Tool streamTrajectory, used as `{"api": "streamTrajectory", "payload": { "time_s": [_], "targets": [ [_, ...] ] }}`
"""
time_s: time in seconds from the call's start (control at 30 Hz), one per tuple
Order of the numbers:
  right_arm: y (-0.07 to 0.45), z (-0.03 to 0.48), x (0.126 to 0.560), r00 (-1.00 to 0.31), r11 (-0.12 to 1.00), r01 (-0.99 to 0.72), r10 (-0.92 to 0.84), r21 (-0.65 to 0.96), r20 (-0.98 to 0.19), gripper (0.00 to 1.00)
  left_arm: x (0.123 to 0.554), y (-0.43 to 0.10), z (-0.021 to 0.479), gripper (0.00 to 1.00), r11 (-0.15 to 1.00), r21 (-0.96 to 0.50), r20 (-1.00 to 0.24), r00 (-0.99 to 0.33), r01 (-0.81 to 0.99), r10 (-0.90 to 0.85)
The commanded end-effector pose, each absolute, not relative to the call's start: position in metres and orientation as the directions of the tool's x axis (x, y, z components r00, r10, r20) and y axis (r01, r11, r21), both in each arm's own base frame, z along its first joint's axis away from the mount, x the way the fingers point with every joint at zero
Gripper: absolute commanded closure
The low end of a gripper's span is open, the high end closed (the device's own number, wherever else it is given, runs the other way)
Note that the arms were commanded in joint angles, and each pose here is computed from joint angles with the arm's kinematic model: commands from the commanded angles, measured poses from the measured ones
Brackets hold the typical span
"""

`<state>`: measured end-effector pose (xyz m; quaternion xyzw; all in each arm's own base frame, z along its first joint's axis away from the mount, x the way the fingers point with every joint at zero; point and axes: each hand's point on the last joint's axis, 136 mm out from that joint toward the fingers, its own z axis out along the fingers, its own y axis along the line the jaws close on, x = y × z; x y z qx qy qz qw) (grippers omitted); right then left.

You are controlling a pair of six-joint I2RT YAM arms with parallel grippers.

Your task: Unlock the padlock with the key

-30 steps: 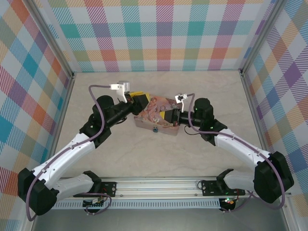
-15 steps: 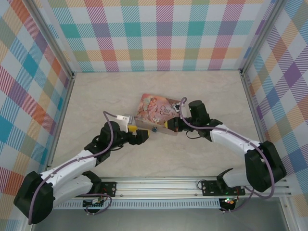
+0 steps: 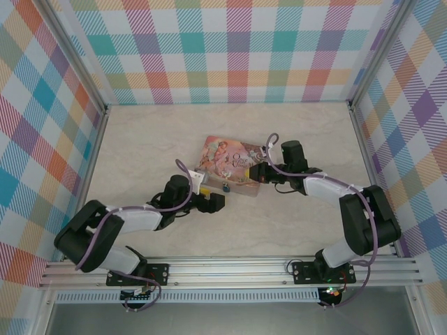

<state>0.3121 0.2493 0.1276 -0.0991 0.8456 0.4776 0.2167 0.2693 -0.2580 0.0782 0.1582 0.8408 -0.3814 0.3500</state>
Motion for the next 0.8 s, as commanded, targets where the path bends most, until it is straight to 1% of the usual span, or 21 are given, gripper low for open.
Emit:
{"api": "streamTrajectory", "payload": {
  "time_s": [0.0,0.2,0.47,0.57,0.7,0.77],
  "targets": [
    [0.256,0.143,0.322,-0.857,0.468,-0.441,0.034,0.765,-0.515,0.97,0.292,-0.273,0.103,0.03,0.621,-0.5,-0.79,-0.611,0.604,-0.042],
    [0.251,0.128,0.327,-0.86,0.509,-0.419,0.042,0.752,-0.508,0.97,0.304,-0.276,0.083,0.03,0.639,-0.517,-0.774,-0.63,0.57,-0.064],
    [0.245,0.112,0.326,-0.878,0.556,-0.377,0.042,0.741,-0.477,0.96,0.315,-0.278,0.068,0.03,0.657,-0.516,-0.774,-0.628,0.549,-0.083],
    [0.244,0.11,0.324,-0.88,0.558,-0.373,0.04,0.741,-0.473,0.96,0.315,-0.286,0.066,0.06,0.627,-0.54,-0.761,-0.643,0.562,-0.078],
    [0.244,0.108,0.322,-0.881,0.559,-0.372,0.038,0.741,-0.471,0.96,0.315,-0.298,0.06,0.12,0.584,-0.581,-0.731,-0.679,0.567,-0.067],
    [0.243,0.108,0.322,-0.881,0.56,-0.372,0.039,0.74,-0.472,0.96,0.317,-0.3,0.059,0.14,0.574,-0.595,-0.726,-0.683,0.563,-0.082]
  ]
}}
